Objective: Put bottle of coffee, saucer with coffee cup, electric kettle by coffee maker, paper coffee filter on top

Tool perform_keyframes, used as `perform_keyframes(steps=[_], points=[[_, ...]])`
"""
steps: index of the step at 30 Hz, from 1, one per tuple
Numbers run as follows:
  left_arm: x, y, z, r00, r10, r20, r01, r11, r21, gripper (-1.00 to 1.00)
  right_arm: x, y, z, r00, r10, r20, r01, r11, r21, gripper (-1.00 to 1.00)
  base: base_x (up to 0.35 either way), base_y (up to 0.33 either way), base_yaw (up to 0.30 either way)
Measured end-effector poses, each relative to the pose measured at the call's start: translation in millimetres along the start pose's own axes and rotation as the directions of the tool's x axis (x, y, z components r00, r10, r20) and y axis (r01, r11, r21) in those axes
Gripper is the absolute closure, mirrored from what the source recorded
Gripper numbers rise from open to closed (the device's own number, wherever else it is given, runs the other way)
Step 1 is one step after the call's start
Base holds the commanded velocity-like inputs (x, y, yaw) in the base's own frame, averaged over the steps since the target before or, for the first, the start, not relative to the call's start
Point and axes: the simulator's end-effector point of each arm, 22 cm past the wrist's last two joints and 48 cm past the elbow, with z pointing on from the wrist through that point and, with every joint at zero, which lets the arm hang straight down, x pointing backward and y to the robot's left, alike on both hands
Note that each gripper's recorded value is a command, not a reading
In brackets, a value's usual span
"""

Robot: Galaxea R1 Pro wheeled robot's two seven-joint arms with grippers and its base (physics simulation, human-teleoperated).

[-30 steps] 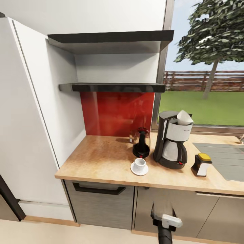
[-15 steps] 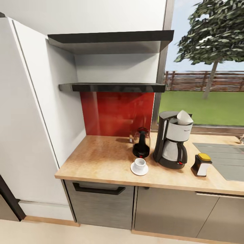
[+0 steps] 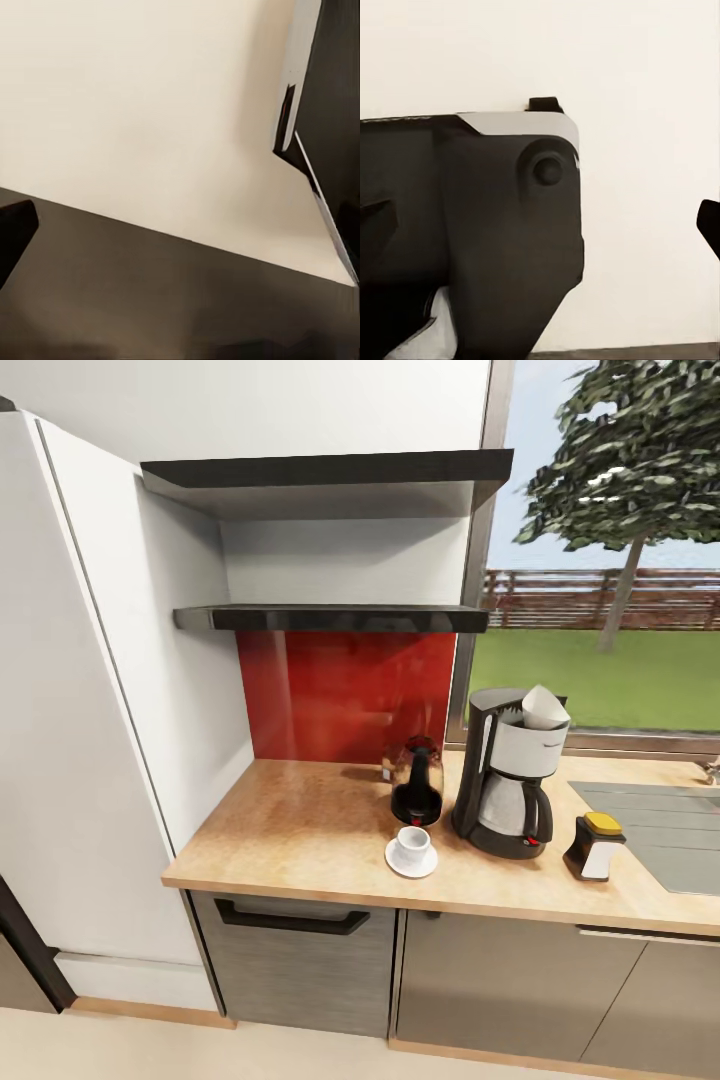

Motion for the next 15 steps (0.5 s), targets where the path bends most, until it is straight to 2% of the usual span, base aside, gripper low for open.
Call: perform_keyframes(steps=[2,5,15], points=[[10.9,3.0,-0.4,0.999,0.009,-0.051,-0.01,1.0,-0.014,-1.0,14.4,3.0,0.4,0.999,-0.006,-0.043,0.006,1.0,-0.006,-1.0,0.0,0.0,0.0],[16.1,8.0,-0.9,0.997,0.013,-0.076,-0.016,0.999,-0.036,-1.0,24.2,4.9,0.4,0.997,-0.012,-0.075,0.011,1.0,-0.011,-1.0,0.0,0.0,0.0],[17.6,11.8,-1.2,0.996,0.015,-0.085,-0.019,0.998,-0.053,-1.0,37.8,7.2,1.0,0.995,-0.017,-0.102,0.015,1.0,-0.018,-1.0,0.0,0.0,0.0]])
